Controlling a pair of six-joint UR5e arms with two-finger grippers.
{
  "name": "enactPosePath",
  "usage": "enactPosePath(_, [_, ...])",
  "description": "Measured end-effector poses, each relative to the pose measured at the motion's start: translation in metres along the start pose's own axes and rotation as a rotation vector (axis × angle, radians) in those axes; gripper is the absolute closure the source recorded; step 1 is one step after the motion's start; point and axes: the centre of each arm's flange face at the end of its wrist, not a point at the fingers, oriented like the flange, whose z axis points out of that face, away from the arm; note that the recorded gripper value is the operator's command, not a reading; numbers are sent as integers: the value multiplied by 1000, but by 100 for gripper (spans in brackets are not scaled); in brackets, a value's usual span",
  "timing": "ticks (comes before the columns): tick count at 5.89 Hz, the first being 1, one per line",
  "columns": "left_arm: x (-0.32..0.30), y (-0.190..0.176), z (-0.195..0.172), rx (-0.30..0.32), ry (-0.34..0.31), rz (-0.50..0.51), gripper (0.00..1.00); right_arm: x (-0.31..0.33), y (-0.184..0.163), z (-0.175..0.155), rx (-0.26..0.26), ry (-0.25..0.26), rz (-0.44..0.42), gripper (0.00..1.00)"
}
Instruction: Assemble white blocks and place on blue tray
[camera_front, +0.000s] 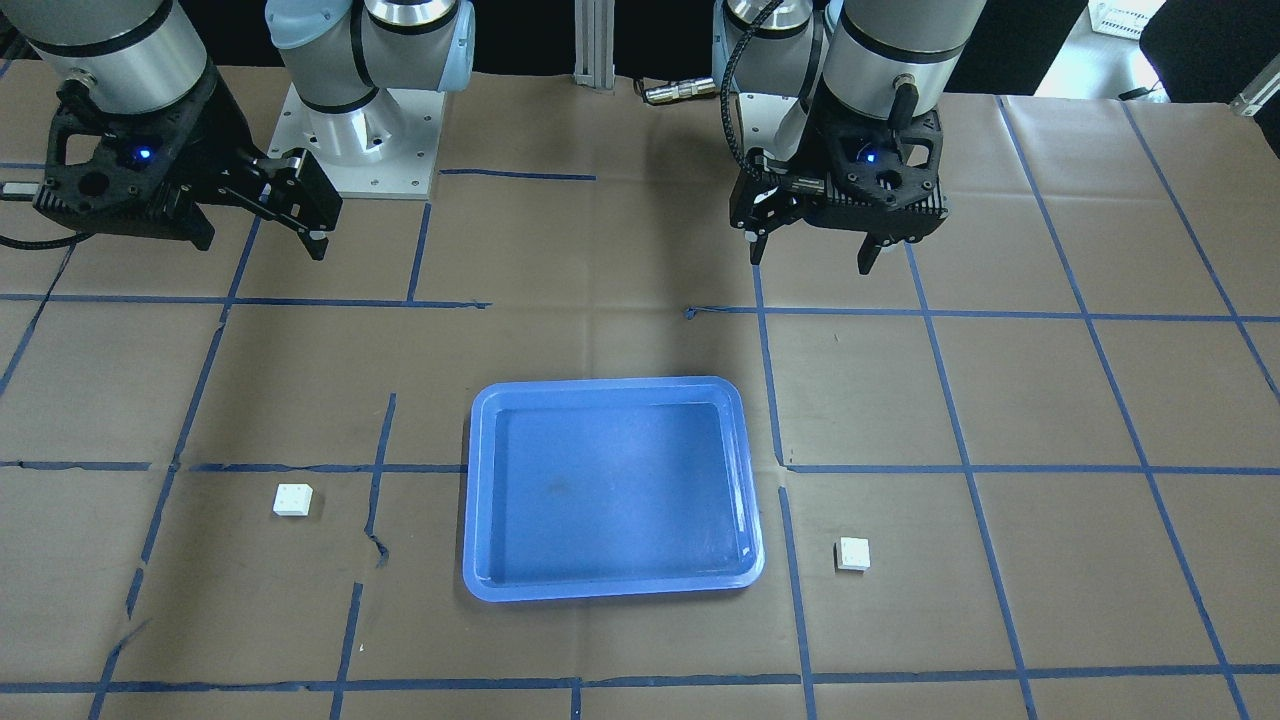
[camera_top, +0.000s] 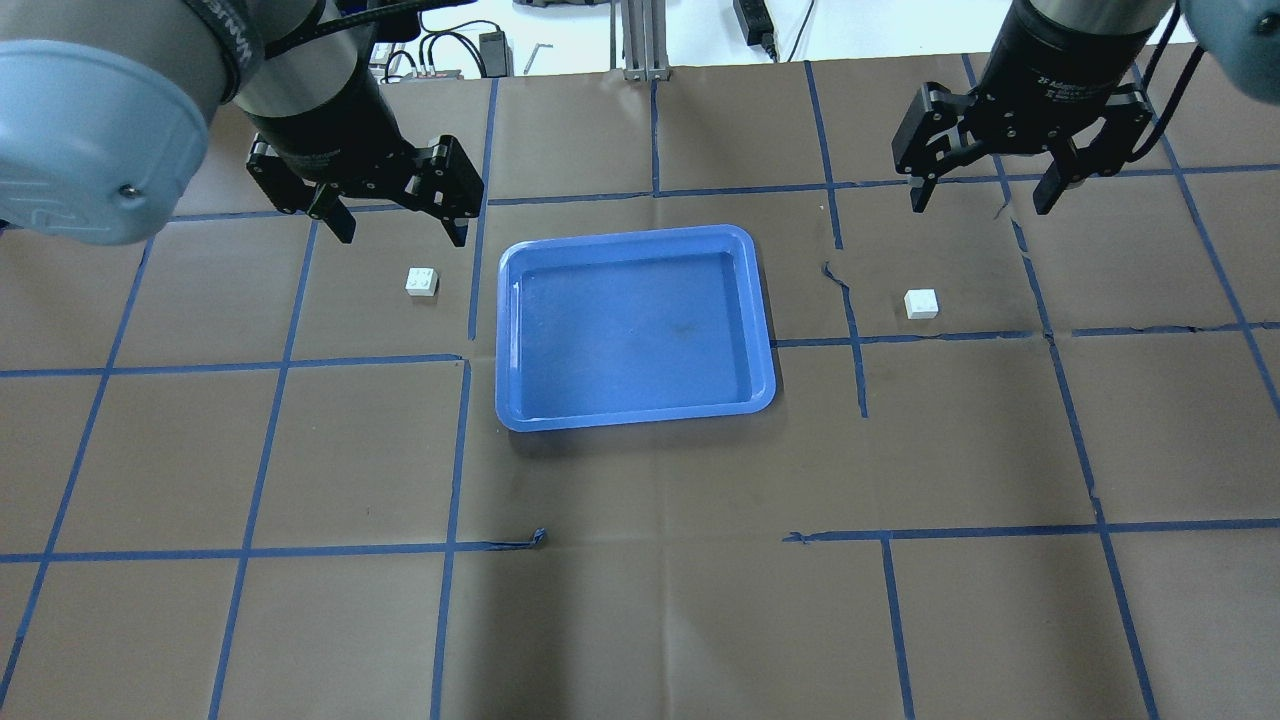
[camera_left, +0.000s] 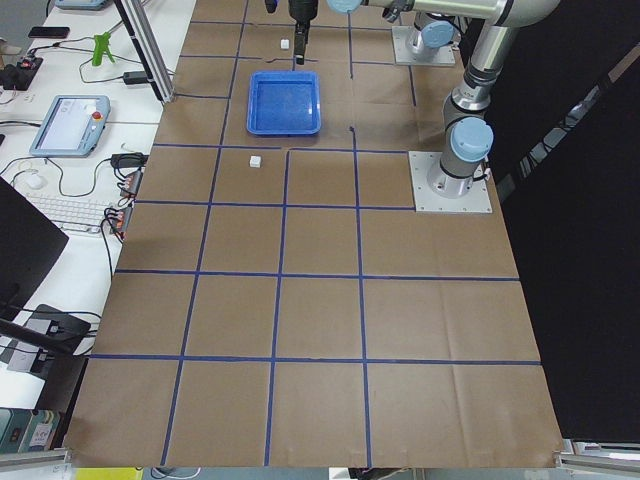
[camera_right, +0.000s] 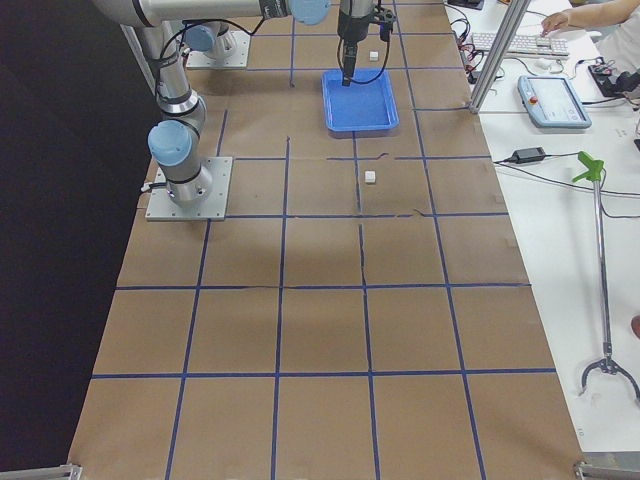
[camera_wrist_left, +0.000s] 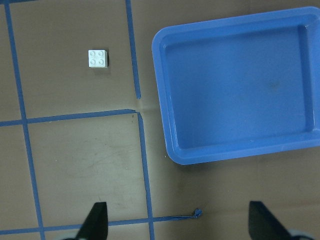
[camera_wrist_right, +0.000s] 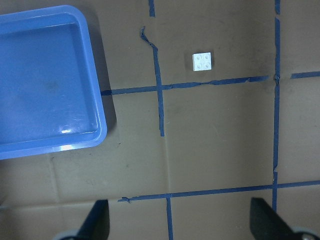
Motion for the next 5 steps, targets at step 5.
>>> enactPosePath(5, [-2,0,0,0,3,-5,1,-1,0,0,1,-3,-1,0])
